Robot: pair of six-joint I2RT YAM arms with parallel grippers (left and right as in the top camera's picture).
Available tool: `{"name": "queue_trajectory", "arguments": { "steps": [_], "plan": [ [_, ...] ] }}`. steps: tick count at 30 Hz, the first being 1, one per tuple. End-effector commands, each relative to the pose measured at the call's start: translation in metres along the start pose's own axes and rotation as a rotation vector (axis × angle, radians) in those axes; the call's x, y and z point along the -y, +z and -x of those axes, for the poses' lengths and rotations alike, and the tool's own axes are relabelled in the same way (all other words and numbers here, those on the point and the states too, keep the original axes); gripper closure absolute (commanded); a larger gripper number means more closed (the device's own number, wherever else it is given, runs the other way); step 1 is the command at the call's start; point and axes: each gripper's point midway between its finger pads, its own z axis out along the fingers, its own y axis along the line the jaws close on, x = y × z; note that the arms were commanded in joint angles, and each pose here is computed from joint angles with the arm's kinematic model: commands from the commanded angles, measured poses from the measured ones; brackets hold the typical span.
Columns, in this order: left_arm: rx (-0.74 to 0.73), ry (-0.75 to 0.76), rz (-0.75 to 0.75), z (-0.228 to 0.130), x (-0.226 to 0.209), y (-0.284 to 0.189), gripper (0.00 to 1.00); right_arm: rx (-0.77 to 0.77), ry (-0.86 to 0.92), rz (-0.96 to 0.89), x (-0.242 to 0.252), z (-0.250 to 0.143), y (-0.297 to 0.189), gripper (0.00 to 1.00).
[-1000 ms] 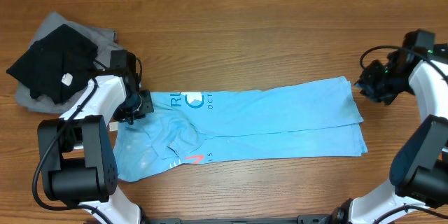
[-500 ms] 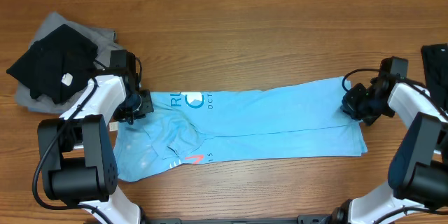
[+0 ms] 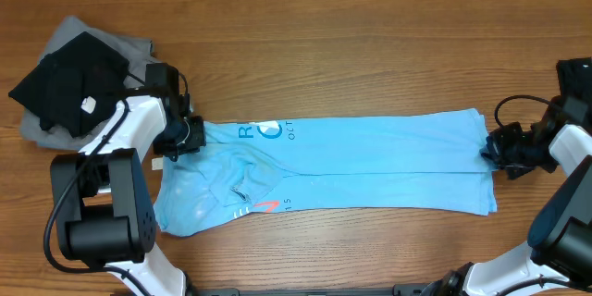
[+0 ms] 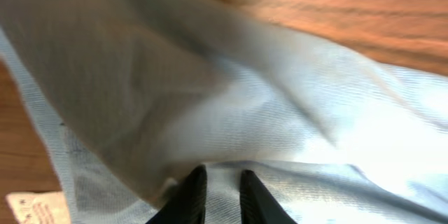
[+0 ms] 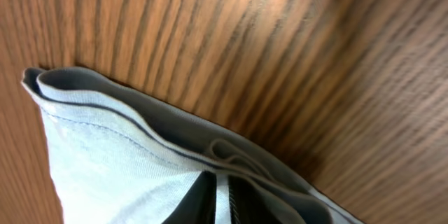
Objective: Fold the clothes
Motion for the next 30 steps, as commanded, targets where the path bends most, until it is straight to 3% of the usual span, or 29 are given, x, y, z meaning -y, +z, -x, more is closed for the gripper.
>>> {"name": "queue_trajectory", "arguments": {
  "steps": [1,7,10,14,16,19,21,25,30],
  "plan": [
    [0.034,0.048,-0.092,0.024,0.018,-0.015,0.74,0.052,-0.052,0.023,-0.016,0.021,-0.02,0.87],
    [0.095,0.067,-0.19,0.059,0.042,-0.076,0.65,0.11,-0.181,0.137,-0.065,0.021,-0.085,0.81],
    [0.11,0.07,-0.209,0.066,0.047,-0.101,0.59,0.093,-0.26,0.2,-0.091,-0.001,-0.1,0.81],
    [0.087,0.072,-0.276,0.062,0.059,-0.117,0.58,-0.001,-0.438,0.214,-0.116,-0.048,-0.085,0.82],
    [0.036,0.081,-0.325,0.049,0.067,-0.118,0.59,-0.044,-0.545,0.194,-0.124,-0.075,-0.07,0.81],
    [-0.043,0.102,-0.26,0.028,0.06,-0.11,0.67,-0.078,-0.639,0.118,-0.127,-0.104,-0.048,0.81],
    [-0.1,0.107,-0.232,0.013,0.059,-0.101,0.78,-0.138,-0.744,0.124,-0.133,-0.131,-0.036,0.82],
    [-0.227,0.12,-0.231,-0.023,0.063,-0.079,0.75,-0.285,-0.978,0.153,-0.135,-0.189,-0.027,0.77],
    [-0.375,0.129,-0.266,-0.071,0.076,-0.053,0.73,-0.183,-0.918,-0.013,-0.126,-0.18,-0.018,0.72]
  ]
}}
